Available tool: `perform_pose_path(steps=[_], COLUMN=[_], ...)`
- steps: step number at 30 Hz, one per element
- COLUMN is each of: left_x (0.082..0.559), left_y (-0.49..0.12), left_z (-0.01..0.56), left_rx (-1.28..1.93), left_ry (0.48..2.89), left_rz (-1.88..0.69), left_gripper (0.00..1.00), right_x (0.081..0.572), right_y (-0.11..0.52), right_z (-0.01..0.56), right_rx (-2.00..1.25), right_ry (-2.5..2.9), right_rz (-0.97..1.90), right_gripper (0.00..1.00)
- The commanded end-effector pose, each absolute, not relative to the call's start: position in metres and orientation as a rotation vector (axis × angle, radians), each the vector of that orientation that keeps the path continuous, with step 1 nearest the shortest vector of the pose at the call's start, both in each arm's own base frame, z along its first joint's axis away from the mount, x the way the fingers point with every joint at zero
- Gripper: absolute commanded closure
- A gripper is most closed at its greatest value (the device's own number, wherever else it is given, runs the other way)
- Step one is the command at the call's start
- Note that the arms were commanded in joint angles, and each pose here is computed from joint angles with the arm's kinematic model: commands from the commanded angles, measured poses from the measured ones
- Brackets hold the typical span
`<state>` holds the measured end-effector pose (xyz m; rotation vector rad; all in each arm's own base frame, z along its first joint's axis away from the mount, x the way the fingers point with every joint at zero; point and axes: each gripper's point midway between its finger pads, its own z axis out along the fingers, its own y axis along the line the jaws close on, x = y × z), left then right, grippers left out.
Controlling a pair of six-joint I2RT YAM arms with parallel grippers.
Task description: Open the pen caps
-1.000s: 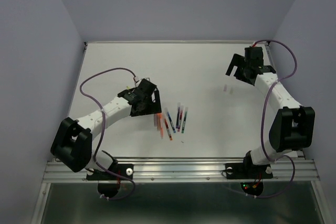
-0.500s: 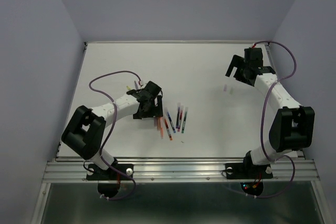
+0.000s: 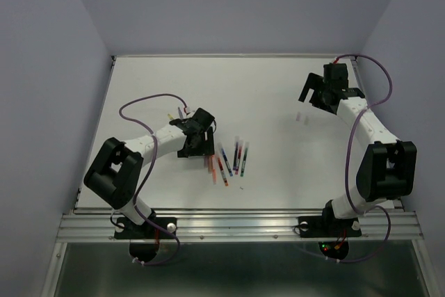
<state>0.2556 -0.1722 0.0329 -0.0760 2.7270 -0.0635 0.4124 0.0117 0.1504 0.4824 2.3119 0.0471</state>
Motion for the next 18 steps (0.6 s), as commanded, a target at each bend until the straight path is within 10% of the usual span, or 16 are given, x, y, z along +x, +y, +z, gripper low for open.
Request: perform_pose_path(steps=[1, 18], left_x=[0.262, 0.262], left_y=[-0.173, -0.171], left_z=[0.035, 0.024], left_rx=[-0.071, -0.07], left_ry=[2.706, 2.73], left_rz=[-0.049, -0.009], left_gripper=[0.13, 0.25], right_x=[0.42, 0.421], right_y=[0.011, 0.011], right_z=[0.157, 0.157], right_rx=[0.462, 0.463], right_ry=[2.275, 2.276], right_rz=[0.057, 0.055], right_gripper=[0.0, 0.0])
